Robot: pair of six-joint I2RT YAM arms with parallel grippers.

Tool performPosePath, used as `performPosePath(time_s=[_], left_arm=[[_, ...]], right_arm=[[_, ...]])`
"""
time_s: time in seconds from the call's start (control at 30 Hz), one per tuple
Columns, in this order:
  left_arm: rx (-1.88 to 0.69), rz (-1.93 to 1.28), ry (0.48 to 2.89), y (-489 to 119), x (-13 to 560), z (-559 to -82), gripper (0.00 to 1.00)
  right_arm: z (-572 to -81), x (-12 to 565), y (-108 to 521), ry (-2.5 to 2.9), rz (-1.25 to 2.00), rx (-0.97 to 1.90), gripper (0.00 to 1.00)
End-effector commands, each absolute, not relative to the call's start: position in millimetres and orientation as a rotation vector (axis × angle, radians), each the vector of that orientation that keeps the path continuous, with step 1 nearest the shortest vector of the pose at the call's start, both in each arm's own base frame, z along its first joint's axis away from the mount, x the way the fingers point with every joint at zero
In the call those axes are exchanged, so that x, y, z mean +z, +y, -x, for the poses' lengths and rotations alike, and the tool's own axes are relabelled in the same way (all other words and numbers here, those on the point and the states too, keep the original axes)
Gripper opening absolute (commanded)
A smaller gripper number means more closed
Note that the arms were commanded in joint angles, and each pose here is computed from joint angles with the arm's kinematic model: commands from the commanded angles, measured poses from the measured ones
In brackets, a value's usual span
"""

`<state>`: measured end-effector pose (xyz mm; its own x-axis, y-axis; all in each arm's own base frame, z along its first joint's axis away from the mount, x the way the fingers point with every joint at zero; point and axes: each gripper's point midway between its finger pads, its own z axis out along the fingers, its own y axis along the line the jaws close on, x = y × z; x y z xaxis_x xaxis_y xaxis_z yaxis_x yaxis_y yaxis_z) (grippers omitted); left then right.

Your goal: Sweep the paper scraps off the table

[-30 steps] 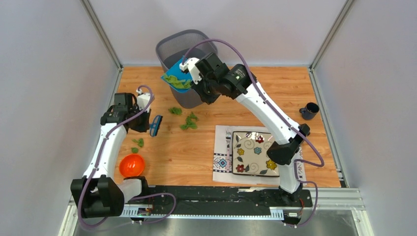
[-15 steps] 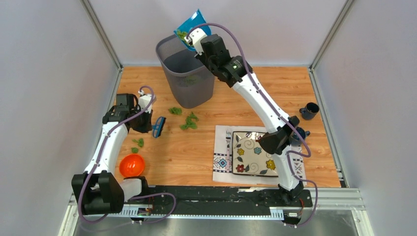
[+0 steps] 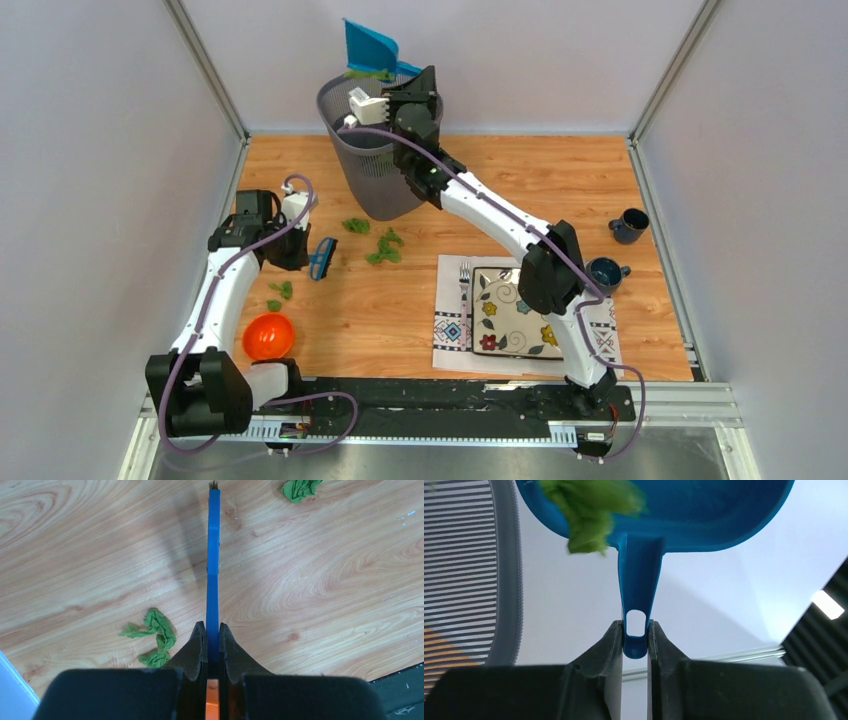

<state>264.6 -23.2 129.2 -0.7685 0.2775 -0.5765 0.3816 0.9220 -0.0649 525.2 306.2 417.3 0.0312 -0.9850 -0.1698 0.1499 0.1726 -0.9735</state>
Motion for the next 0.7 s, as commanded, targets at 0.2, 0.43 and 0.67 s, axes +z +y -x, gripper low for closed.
performPosePath(time_s=[0.2, 0.43, 0.67], left_arm=[[-0.218, -0.51, 2.435, -22, 149, -270, 0.0], [-0.222, -0.516, 2.436, -23, 148, -270, 0.0], [-0.225, -0.526, 2.422, -24, 153, -272, 0.0]], right_arm=[[-477, 521, 281, 0.847, 0.874, -1.398, 0.03], [-470, 523, 279, 0.777, 0.903, -1.443, 0.03], [-454, 530, 269, 1.09, 0.707, -0.986, 0.0]])
